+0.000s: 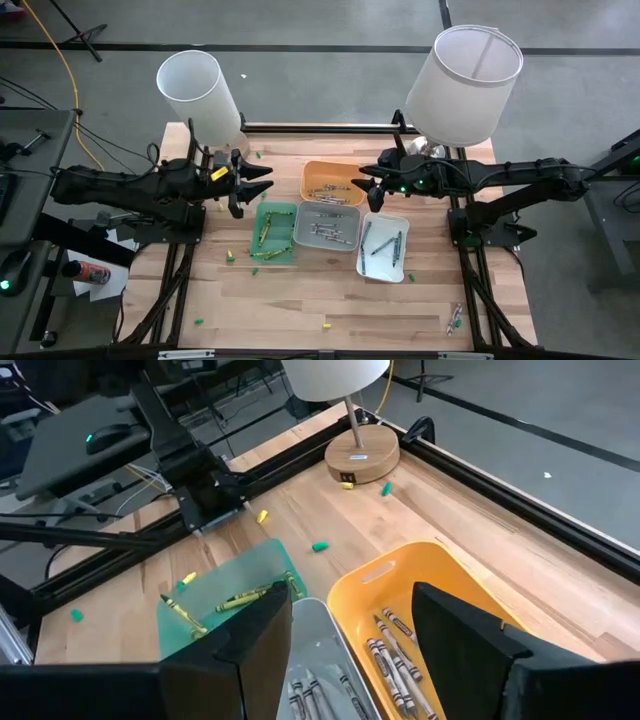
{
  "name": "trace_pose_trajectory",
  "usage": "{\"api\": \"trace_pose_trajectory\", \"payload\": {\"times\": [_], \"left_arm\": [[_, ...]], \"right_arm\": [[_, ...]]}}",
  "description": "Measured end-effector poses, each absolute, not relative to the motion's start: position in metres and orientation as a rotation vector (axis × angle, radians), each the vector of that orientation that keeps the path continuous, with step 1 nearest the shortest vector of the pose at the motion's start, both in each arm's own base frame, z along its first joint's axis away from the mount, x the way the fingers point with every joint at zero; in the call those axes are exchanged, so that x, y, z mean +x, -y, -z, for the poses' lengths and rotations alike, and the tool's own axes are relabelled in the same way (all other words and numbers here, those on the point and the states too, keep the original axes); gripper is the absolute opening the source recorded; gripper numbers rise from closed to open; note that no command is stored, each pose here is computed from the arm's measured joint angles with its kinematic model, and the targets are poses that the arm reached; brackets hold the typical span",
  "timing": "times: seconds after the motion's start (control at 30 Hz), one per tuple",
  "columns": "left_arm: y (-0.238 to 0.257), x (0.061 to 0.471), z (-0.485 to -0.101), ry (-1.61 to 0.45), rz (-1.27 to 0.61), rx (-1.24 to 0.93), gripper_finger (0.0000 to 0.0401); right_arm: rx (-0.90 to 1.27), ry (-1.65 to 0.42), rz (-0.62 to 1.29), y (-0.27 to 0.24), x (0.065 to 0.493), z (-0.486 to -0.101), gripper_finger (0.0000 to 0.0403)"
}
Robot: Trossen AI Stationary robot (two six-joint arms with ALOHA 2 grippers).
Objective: Sort crayons
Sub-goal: Put the white crayon into the gray bin
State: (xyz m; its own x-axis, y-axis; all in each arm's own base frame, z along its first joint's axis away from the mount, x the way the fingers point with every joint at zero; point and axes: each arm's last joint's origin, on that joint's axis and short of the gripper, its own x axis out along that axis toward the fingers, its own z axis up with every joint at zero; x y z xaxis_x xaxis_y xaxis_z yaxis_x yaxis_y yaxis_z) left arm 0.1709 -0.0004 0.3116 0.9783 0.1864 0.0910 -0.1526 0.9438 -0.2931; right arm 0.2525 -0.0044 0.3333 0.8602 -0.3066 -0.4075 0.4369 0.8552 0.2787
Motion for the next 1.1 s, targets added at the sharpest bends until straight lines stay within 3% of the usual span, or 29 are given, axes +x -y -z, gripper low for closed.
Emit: {"api": "trace_pose_trajectory", "payload": {"times": [0.3, 0.67, 0.87, 1.1], "left_arm": [[0.0, 0.171, -0.311, 0.113, -0.174, -0.287, 0.0184], [0.0, 0.171, -0.31, 0.103, -0.174, -0.27, 0.0184], [0.001, 0.171, -0.31, 0.101, -0.166, -0.27, 0.0184], [0.001, 0.171, -0.31, 0.103, -0.163, -0.308, 0.0184]], "right_arm": [[0.451, -0.352, 0.394, 0.004, 0.253, -0.333, 0.0201], [0.631, -0.446, 0.098, -0.016, 0.253, -0.333, 0.0201], [0.781, -0.643, -0.036, -0.051, 0.243, -0.323, 0.0201], [0.943, -0.89, 0.011, -0.114, 0.211, -0.296, 0.0201]]}}
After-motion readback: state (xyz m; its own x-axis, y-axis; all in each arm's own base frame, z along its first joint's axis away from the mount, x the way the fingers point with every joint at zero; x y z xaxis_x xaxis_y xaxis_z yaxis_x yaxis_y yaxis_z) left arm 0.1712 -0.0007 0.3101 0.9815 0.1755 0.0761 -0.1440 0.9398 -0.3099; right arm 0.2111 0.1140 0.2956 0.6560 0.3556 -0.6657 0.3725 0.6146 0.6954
